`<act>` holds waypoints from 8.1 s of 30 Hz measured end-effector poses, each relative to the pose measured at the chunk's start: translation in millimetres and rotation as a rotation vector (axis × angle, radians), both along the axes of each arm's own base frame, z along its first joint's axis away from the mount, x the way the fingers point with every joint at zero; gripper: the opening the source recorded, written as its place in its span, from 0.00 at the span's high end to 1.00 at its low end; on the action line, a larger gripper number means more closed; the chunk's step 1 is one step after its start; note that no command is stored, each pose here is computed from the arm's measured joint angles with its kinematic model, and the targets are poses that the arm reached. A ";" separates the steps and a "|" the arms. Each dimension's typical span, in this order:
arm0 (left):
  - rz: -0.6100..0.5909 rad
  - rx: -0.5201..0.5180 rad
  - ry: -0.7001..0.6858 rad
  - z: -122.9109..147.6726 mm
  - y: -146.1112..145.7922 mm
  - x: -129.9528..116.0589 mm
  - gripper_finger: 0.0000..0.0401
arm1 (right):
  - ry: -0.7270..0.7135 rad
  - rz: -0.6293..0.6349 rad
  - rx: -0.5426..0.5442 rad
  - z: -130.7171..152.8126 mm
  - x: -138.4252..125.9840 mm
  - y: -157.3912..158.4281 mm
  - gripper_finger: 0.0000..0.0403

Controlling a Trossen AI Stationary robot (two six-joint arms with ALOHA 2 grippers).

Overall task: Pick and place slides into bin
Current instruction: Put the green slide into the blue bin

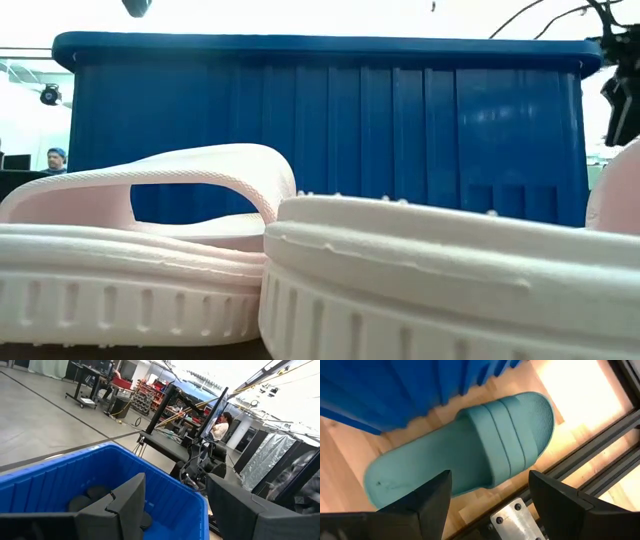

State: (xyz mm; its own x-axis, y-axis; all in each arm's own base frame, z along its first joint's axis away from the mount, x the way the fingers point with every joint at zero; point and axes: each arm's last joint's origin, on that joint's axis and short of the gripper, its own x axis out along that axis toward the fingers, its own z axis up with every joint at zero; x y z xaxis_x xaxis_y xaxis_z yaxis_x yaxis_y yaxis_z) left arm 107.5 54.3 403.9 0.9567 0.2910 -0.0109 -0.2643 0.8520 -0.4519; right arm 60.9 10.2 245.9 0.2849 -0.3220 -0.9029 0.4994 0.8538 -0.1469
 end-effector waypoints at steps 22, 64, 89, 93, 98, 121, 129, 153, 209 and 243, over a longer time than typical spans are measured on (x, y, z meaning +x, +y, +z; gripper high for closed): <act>-0.017 0.003 -0.002 0.2 0.1 1.1 0.52 | -0.080 -0.368 0.013 15.9 32.7 10.4 0.39; -0.016 0.026 -0.025 3.0 -5.1 -8.0 0.52 | 0.101 0.067 0.091 40.7 34.7 15.9 0.44; -0.016 0.027 -0.027 3.2 -5.5 -8.7 0.52 | 0.190 0.029 -0.057 10.4 63.9 25.2 0.36; -0.016 0.028 -0.033 3.8 -6.5 -10.4 0.52 | 0.168 0.098 0.022 18.2 45.6 22.0 0.37; -0.016 0.030 -0.041 4.5 -7.8 -12.7 0.52 | 0.167 0.176 0.054 13.8 32.2 18.9 0.37; -0.016 0.036 -0.058 6.0 -10.8 -17.9 0.52 | 0.441 0.079 -0.146 -45.5 59.1 24.0 0.29; -0.016 0.047 -0.064 6.8 -12.2 -20.2 0.52 | 0.557 0.048 -0.167 -62.2 75.7 25.0 0.28; -0.018 0.038 -0.114 10.0 -19.3 -32.7 0.52 | 0.840 -0.203 -0.343 -101.1 102.6 3.2 0.54; -0.017 0.040 -0.117 10.3 -19.8 -33.5 0.52 | 0.220 -0.457 -0.206 9.3 84.0 -0.6 0.98; -0.017 0.040 -0.119 10.3 -20.1 -34.1 0.52 | 0.166 -0.262 -0.264 55.1 81.4 -19.3 0.98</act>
